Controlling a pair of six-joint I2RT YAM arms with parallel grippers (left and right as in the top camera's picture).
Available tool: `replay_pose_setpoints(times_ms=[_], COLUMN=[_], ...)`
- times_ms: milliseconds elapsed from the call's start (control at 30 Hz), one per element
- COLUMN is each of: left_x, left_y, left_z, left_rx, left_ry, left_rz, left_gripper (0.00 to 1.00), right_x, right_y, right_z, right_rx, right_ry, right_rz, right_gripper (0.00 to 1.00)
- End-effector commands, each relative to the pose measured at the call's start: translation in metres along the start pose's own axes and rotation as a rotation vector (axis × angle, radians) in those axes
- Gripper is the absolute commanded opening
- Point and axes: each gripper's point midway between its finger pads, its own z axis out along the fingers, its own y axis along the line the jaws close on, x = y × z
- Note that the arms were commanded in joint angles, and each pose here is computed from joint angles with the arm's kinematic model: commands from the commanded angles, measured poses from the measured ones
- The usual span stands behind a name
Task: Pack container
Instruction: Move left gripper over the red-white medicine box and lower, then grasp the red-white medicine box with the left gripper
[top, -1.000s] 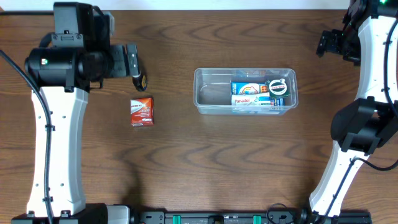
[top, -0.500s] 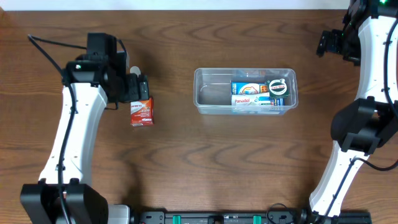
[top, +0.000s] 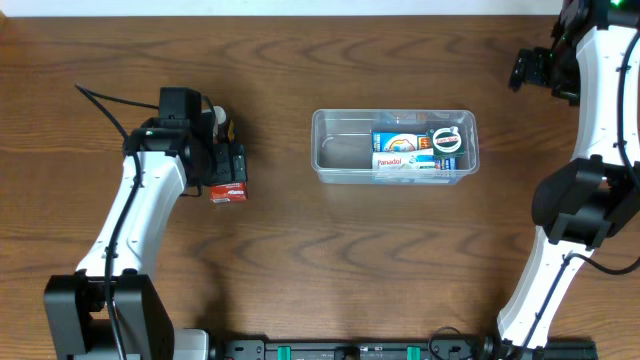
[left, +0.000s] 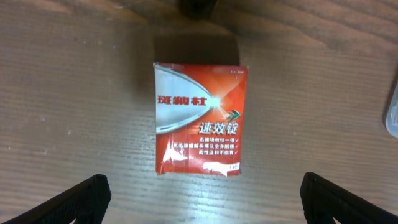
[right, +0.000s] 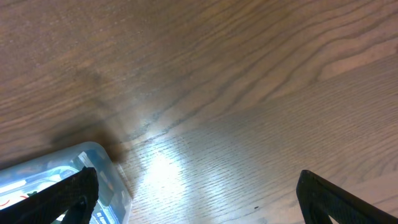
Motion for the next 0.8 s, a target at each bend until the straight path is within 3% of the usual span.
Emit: replay_pose_setpoints(times_ms=[0, 767], left_x=[-0.001, 0.004], left_y=[0.004, 0.01], left_z=[0.005, 0.044], left_rx=[-0.019, -0.035], left_ry=[-0.016, -0.012], left_rz=[0.001, 0.061], left_gripper=[0.98, 0.96], right_x=[0.0, 0.0], right_y=[-0.003, -0.003], right_z=[-0.002, -0.002], right_rx=[0.006, 0.006], right_ry=[-0.005, -0.005], right_rz=[0.007, 0.007], right_gripper=[0.99, 0.99])
